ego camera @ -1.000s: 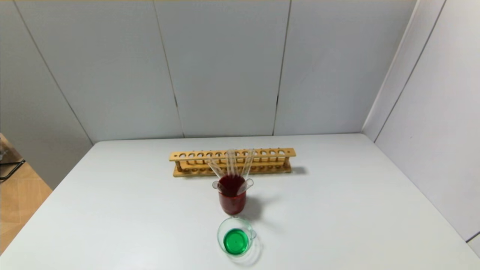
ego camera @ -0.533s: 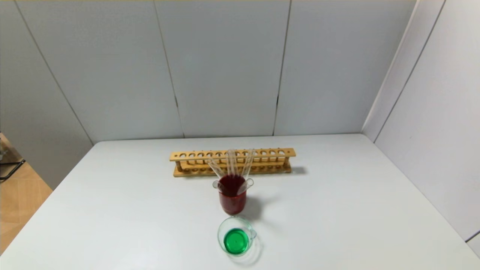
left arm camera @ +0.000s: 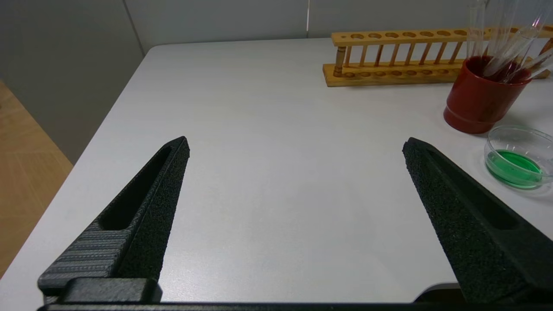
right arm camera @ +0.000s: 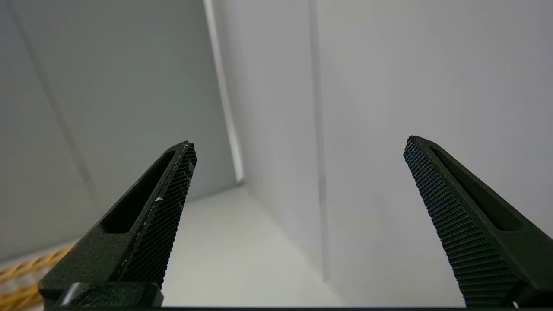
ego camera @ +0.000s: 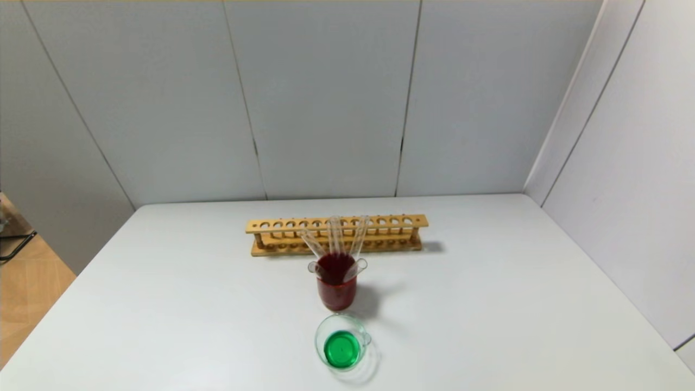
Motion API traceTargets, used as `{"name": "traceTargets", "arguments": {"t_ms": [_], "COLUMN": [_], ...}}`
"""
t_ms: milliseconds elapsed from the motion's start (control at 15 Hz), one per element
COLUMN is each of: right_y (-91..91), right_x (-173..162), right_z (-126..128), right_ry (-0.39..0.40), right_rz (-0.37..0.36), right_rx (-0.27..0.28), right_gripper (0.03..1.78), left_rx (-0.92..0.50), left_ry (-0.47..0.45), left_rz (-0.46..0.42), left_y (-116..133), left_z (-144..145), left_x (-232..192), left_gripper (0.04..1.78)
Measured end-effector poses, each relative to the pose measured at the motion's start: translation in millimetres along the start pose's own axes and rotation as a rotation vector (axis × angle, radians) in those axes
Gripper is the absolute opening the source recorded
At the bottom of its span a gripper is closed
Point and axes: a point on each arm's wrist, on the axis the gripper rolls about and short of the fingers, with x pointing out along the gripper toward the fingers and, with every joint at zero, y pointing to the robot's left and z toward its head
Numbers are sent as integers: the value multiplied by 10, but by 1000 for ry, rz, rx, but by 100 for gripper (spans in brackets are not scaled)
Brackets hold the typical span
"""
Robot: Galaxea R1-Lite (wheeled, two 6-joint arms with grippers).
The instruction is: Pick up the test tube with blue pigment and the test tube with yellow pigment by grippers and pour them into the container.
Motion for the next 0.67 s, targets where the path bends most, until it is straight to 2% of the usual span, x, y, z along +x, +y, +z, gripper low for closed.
{"name": "traceTargets", "arguments": {"t_ms": [133,333,467,600,667], "right_y": [78,159,180,183,176], "right_x": [149,289,295,260,237], "right_z": [-429,-1057,-1263,-1364,-1388], "right_ry": [97,219,274,375,425], "right_rz": [67,177,268,343,357], "right_rx": [35,-6,-37,-56,-69], "right_gripper": [175,175,175,175,175], "left_rx": [0,0,0,0,1], "left_ry": [0,0,0,0,0], "left_rz": [1,0,0,0,1], "left_y": [0,0,0,0,0], "left_z": [0,0,0,0,0], "left_x": [0,0,0,0,0], "left_gripper": [175,175,175,175,175]}}
